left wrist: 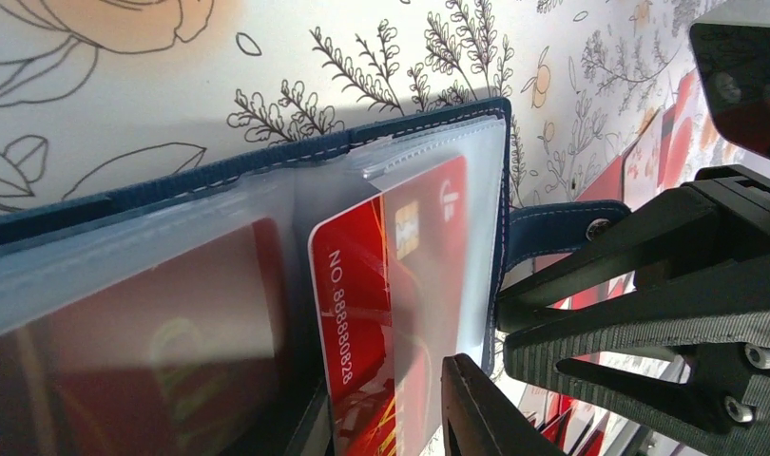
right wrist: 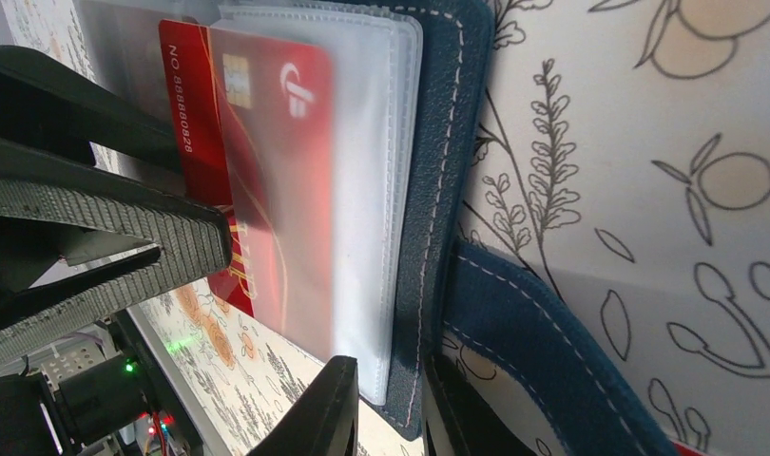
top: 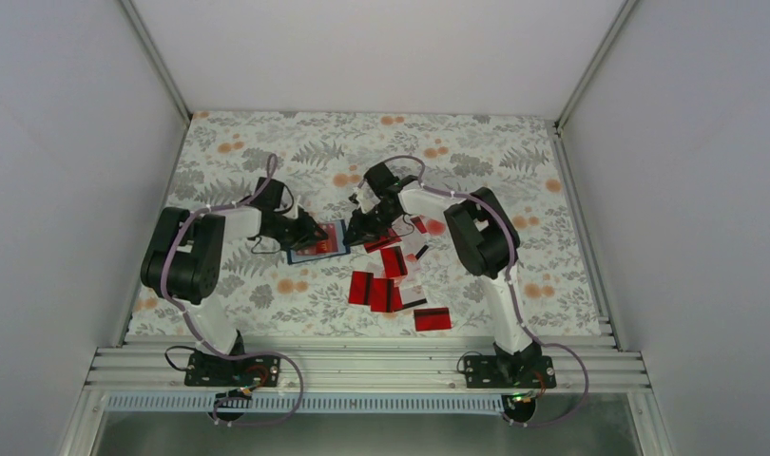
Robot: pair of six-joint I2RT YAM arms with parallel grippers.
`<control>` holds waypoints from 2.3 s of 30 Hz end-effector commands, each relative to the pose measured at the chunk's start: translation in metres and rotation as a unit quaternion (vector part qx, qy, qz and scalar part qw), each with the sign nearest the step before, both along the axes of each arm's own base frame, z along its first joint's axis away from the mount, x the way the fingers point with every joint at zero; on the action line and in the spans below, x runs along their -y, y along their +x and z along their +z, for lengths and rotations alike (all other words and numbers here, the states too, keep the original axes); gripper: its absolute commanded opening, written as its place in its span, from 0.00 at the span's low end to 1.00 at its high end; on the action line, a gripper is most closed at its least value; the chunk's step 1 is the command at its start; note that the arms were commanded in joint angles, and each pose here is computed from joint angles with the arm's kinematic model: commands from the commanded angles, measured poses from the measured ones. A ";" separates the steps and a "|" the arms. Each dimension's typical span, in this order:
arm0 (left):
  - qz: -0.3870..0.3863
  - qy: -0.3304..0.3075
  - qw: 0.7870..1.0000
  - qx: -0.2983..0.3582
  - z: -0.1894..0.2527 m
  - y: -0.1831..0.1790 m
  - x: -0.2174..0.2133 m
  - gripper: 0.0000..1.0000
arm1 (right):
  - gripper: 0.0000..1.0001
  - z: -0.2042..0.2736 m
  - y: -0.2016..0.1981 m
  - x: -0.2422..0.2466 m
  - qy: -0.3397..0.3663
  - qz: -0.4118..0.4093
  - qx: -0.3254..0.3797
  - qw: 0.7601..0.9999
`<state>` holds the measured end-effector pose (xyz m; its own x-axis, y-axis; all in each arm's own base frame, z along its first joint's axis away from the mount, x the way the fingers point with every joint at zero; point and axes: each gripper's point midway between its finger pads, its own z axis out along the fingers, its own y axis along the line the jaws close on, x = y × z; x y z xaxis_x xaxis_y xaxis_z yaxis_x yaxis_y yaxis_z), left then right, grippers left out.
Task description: Put the credit cards into the card holder
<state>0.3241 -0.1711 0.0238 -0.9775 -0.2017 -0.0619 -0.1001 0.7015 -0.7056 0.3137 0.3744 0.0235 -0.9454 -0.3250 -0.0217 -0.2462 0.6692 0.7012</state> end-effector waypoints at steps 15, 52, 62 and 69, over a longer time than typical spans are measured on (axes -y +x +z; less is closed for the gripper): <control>0.007 0.123 0.990 -0.062 -0.017 -0.010 -0.005 0.41 | 0.18 0.008 -0.001 -0.017 0.033 0.009 0.008 0.999; 0.017 0.250 0.959 -0.136 -0.028 -0.021 0.014 0.86 | 0.15 0.037 0.002 -0.038 0.105 -0.020 -0.004 0.994; 0.009 0.278 0.953 -0.118 -0.027 -0.016 0.023 0.92 | 0.14 0.051 -0.001 -0.033 0.109 -0.019 0.010 0.994; 0.010 0.281 0.954 -0.106 -0.026 -0.017 0.028 0.82 | 0.14 0.050 -0.005 -0.023 0.101 -0.017 0.015 0.995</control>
